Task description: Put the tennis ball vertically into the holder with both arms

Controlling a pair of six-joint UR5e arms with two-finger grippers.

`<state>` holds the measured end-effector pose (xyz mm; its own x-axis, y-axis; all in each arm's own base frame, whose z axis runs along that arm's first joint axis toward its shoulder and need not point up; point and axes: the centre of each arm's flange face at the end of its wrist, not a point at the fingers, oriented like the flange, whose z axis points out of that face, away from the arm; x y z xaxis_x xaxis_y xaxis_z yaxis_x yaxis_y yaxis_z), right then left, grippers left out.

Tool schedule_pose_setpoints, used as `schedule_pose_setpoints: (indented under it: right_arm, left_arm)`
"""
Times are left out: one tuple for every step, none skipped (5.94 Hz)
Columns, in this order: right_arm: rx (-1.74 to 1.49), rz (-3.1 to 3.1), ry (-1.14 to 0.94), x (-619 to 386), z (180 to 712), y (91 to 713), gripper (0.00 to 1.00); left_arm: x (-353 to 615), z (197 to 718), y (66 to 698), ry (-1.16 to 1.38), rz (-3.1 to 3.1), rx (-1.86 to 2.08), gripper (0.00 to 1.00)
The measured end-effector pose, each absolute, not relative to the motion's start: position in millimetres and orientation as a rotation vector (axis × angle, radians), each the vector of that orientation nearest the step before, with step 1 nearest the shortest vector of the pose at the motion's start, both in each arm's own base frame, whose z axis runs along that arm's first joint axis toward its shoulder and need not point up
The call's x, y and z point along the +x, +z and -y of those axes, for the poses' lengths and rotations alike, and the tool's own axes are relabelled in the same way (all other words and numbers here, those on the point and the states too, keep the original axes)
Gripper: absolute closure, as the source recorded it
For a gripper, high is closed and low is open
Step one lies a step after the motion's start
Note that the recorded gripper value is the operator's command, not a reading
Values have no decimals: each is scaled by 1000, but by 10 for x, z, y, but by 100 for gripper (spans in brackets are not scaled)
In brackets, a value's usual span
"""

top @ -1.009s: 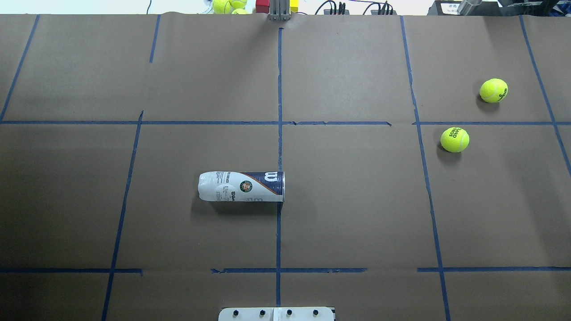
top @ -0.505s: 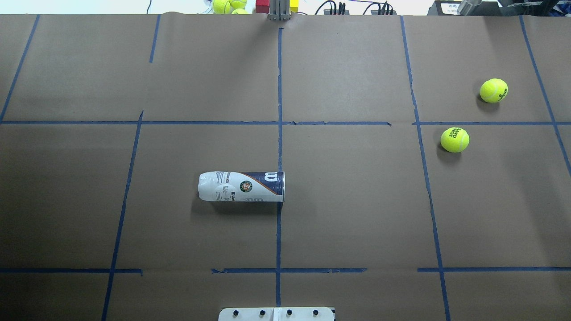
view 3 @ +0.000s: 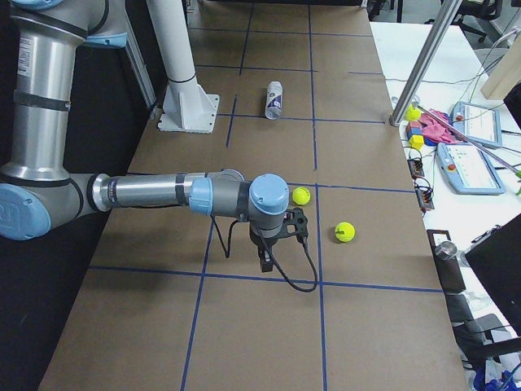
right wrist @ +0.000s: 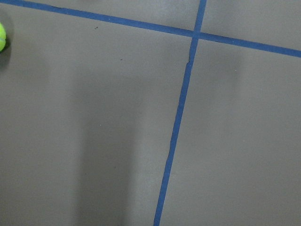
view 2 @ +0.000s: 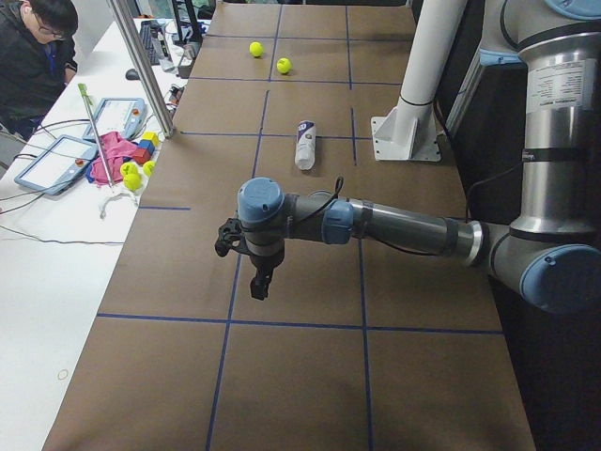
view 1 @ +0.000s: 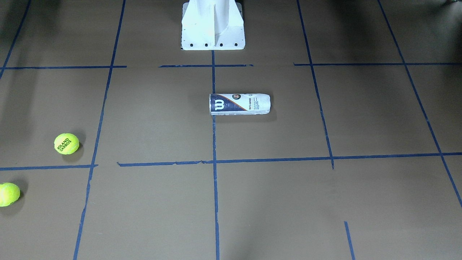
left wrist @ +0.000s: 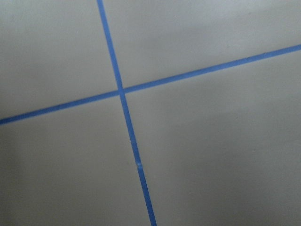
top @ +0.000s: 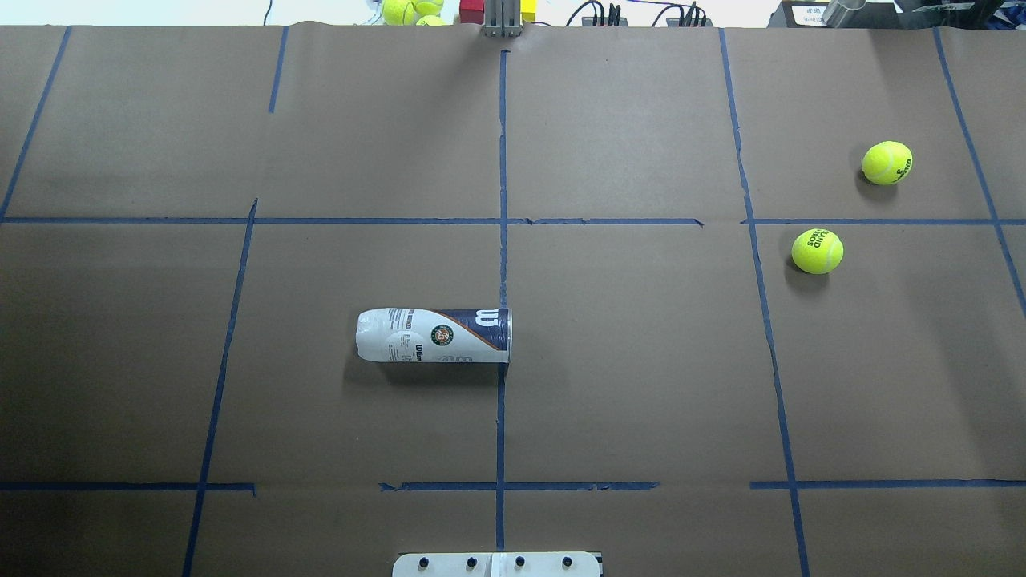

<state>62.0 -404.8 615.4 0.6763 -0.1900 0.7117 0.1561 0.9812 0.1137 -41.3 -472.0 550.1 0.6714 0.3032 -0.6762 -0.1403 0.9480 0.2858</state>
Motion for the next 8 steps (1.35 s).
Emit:
schedule_pose_setpoints:
  right_arm:
    - [45, 805, -195, 620, 4052, 6150, 0]
    - [45, 805, -196, 614, 4061, 6147, 0]
    - [45, 804, -197, 611, 4070, 6146, 0]
    - [45, 804, -198, 610, 4073, 6147, 0]
    - [45, 805, -198, 608, 4075, 6148, 0]
    - [44, 805, -197, 608, 4075, 6151, 0]
    - [44, 805, -197, 608, 4075, 6154, 0]
    - [44, 805, -197, 607, 4075, 6154, 0]
  left_arm:
    - [-259, 4796, 5270, 333, -791, 329, 0]
    - [79, 4912, 4958, 461, -790, 462, 0]
    - [552, 5057, 4576, 595, -806, 567, 0]
    - [1109, 5194, 4139, 711, -839, 630, 0]
    - [1735, 5264, 3645, 804, -870, 678, 0]
    - [2326, 5244, 3168, 865, -864, 723, 0]
    - [2867, 5171, 2711, 913, -839, 733, 0]
    - [3362, 5039, 2220, 959, -811, 703, 0]
